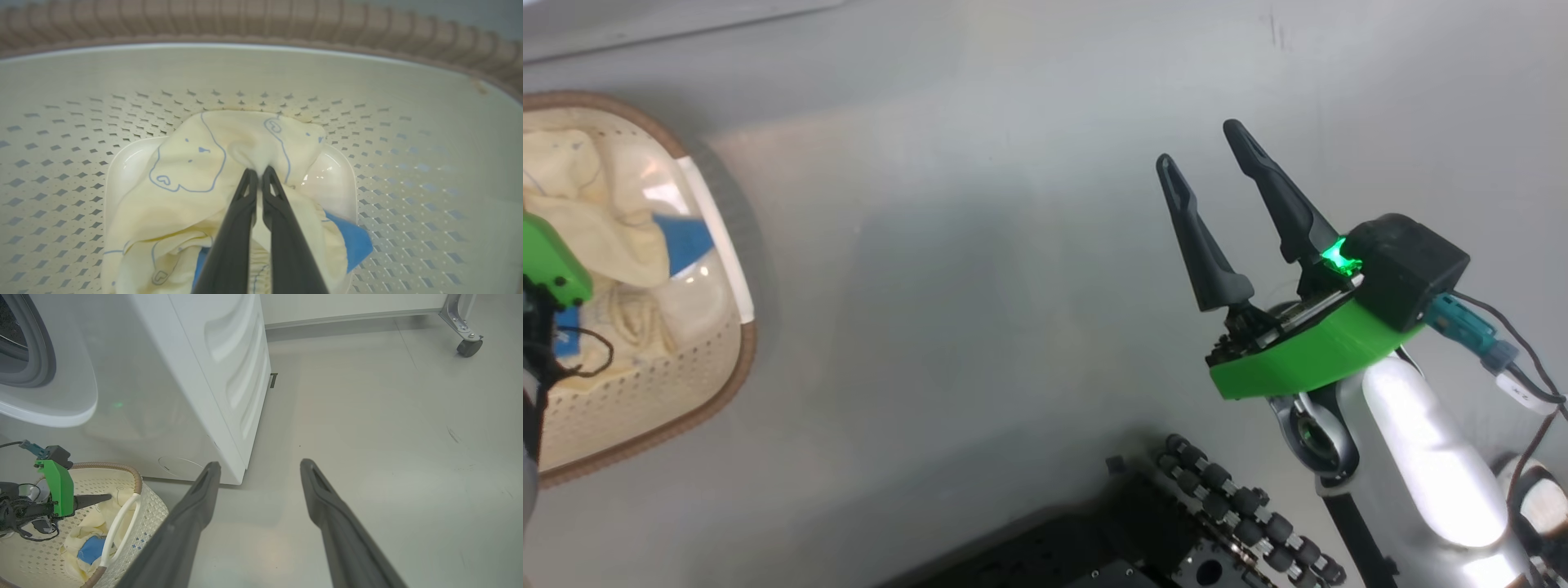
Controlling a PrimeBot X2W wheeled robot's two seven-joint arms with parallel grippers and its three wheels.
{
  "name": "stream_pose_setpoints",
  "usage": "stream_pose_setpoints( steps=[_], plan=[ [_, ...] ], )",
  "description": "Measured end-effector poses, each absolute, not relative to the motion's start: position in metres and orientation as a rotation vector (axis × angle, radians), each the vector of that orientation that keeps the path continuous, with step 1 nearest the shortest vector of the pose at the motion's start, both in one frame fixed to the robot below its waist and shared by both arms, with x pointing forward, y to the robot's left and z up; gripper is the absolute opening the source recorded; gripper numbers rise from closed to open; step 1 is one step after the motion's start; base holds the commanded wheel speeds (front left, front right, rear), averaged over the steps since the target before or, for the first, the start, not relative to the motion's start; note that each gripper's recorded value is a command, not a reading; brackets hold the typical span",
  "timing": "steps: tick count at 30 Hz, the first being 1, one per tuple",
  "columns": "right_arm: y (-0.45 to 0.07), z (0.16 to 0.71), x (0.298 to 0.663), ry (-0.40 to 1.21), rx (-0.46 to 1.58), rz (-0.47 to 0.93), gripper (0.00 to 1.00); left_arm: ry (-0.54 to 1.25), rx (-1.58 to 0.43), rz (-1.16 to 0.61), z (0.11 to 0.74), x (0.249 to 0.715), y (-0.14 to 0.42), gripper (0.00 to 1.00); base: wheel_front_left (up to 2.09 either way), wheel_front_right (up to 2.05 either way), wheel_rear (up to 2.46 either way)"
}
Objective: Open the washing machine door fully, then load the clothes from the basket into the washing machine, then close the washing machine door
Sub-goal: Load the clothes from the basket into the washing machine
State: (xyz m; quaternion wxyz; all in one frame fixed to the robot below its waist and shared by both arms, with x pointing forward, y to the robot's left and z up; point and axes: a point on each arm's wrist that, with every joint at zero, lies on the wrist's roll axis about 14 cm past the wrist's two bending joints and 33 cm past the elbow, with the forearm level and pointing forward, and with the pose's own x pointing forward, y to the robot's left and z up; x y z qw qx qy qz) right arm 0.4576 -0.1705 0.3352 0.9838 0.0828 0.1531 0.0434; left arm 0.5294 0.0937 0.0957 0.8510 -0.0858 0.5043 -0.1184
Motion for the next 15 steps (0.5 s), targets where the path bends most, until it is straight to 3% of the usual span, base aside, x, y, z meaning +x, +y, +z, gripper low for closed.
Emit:
stream_pose_setpoints(
  steps=[15],
  plan=[
    [-0.153, 0.393, 0.466, 0.172, 0.186, 0.143, 1.00, 0.758, -0.219, -0.213, 0.198, 0.532, 0.114, 0.00, 0.00, 0.00, 0.00]
  ],
)
